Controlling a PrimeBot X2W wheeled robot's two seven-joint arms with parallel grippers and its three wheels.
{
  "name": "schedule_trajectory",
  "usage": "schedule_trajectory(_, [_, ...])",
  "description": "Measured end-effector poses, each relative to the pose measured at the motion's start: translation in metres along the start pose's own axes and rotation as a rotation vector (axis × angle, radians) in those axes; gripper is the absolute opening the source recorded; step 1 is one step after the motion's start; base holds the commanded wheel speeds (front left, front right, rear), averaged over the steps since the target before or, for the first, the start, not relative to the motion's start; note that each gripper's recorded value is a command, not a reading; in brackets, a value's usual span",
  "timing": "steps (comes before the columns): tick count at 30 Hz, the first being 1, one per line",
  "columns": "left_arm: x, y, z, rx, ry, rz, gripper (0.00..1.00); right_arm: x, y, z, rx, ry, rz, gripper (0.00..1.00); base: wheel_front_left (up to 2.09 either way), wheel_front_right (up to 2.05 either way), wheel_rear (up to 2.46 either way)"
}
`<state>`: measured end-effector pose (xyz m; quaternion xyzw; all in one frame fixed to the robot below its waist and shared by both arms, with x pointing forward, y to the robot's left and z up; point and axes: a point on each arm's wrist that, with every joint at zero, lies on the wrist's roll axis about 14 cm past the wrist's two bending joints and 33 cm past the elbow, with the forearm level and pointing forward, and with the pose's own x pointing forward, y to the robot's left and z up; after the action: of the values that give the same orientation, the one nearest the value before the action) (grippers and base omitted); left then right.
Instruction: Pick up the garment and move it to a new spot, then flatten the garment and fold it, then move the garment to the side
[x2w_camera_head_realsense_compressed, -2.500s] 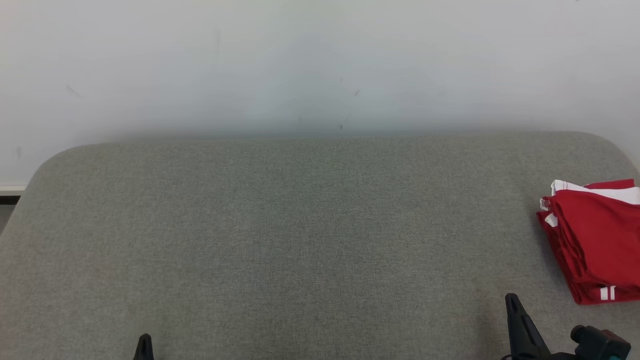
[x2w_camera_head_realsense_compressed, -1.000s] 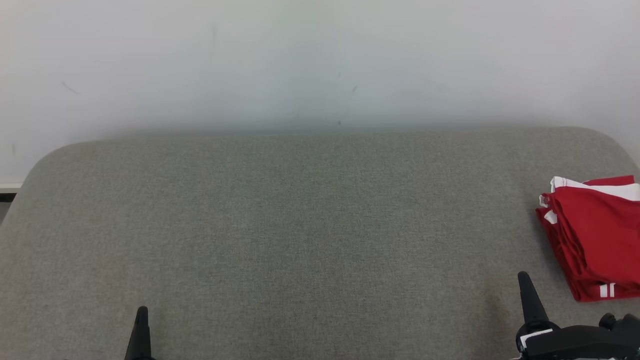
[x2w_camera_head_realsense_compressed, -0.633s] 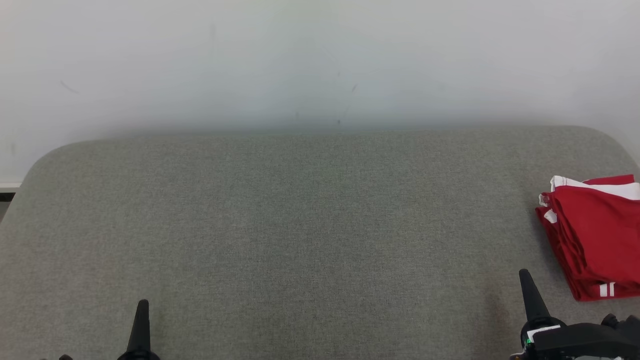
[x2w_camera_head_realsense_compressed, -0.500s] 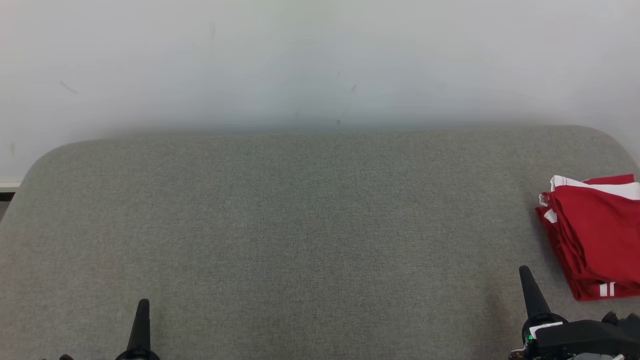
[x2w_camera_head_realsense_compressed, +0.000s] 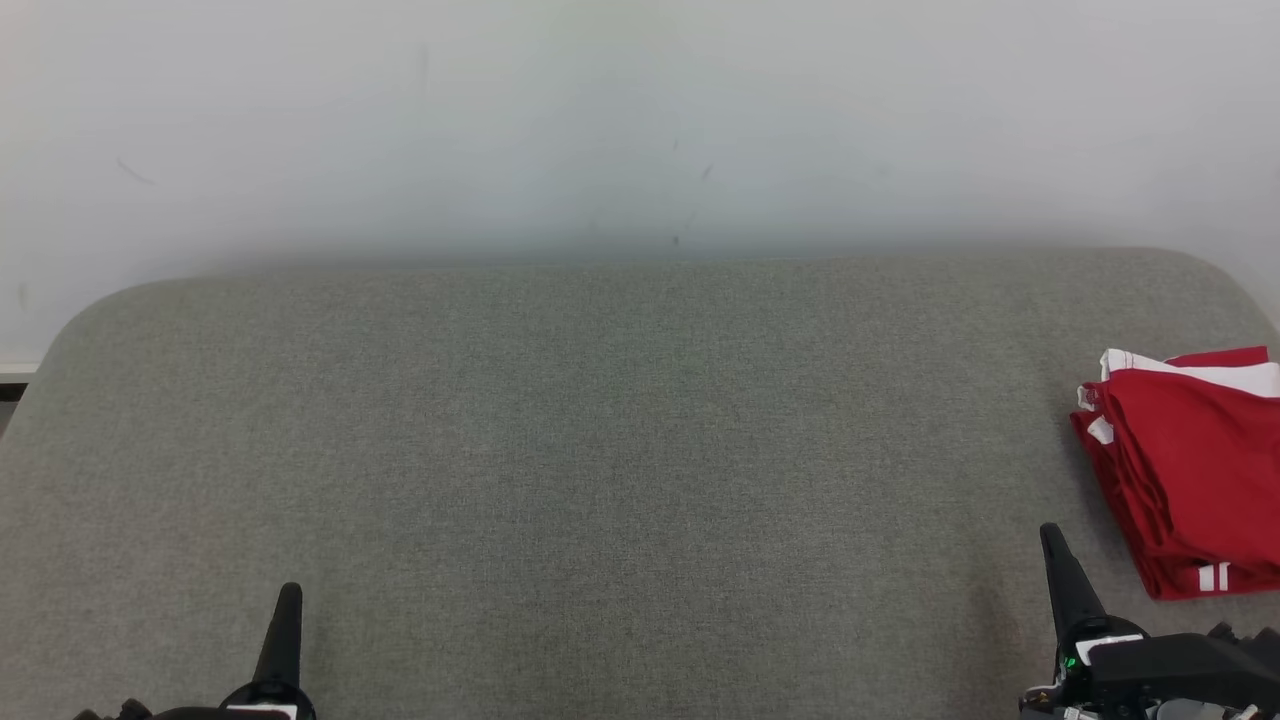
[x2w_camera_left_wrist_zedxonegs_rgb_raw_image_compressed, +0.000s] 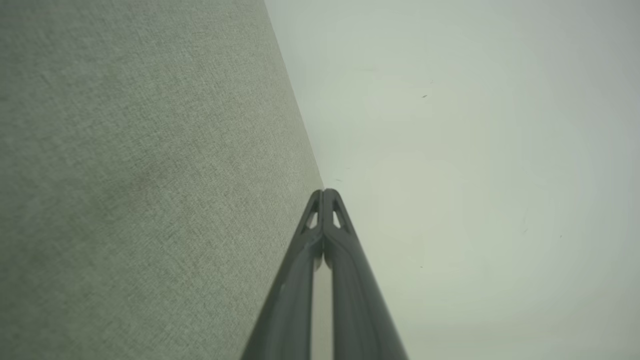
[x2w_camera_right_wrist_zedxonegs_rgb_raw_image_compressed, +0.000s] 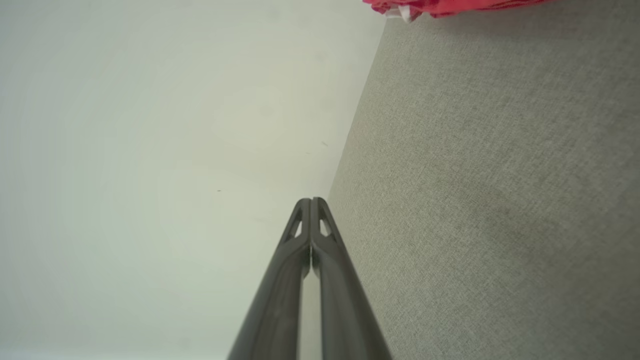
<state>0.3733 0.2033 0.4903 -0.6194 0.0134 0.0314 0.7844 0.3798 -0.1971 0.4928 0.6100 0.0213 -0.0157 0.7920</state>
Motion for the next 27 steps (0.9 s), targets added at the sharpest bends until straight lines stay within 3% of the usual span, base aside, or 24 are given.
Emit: schedule_trajectory(27, [0.010,-0.011,-0.001,-0.185,0.021,-0.039,0.00,0.006,0.009,0.005,0.205,-0.006,0.036,0.00,0.00,0.00,0.00])
